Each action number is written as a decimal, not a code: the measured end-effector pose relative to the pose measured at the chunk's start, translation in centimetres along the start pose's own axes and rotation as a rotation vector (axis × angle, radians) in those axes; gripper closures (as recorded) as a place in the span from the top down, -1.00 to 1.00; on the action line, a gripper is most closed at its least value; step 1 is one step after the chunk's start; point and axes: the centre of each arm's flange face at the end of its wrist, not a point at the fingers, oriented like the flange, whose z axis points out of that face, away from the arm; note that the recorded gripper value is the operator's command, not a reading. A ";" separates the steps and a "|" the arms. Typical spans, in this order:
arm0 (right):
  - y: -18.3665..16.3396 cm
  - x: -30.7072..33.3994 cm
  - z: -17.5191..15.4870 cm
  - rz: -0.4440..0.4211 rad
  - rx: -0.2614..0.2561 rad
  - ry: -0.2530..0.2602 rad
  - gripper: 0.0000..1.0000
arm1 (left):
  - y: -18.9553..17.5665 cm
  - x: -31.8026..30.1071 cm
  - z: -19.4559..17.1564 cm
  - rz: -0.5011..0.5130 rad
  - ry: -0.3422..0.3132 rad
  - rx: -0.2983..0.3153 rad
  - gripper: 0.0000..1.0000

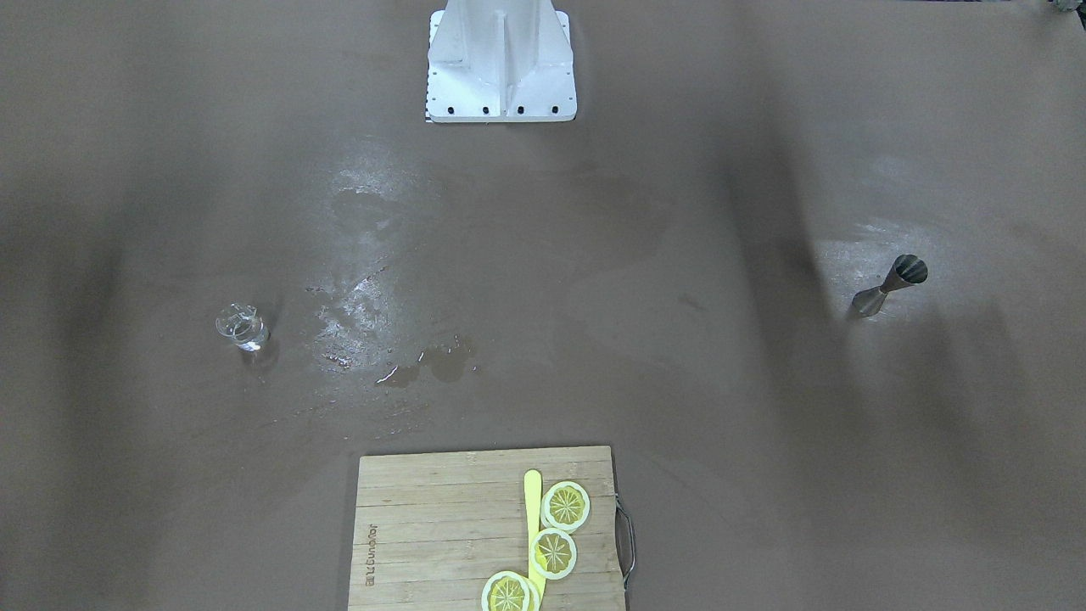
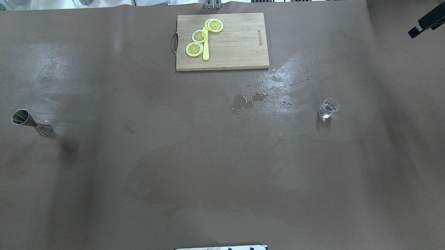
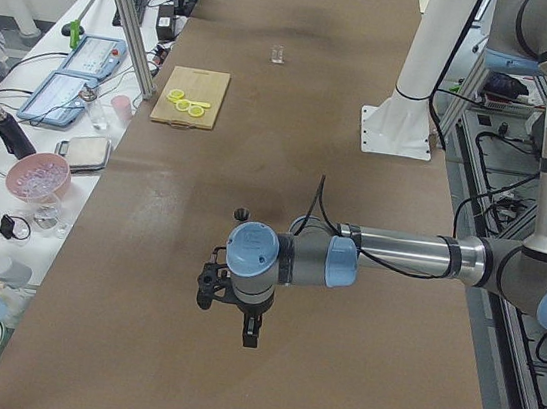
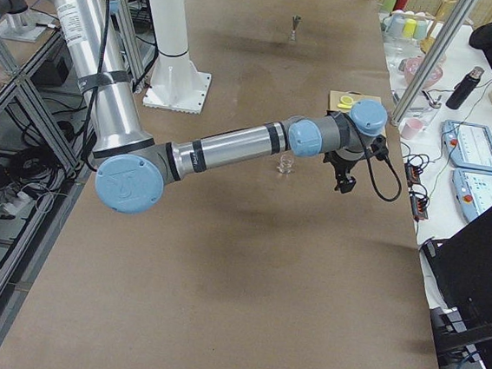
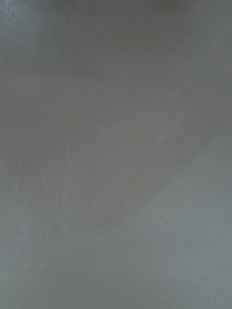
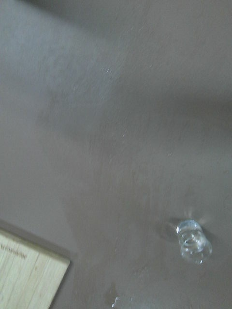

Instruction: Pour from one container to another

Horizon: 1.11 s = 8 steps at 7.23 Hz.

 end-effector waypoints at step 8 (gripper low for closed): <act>5.2 -4.4 12.3 -0.685 0.240 -0.146 0.99 | 0.0 0.1 0.0 0.001 0.001 0.001 0.97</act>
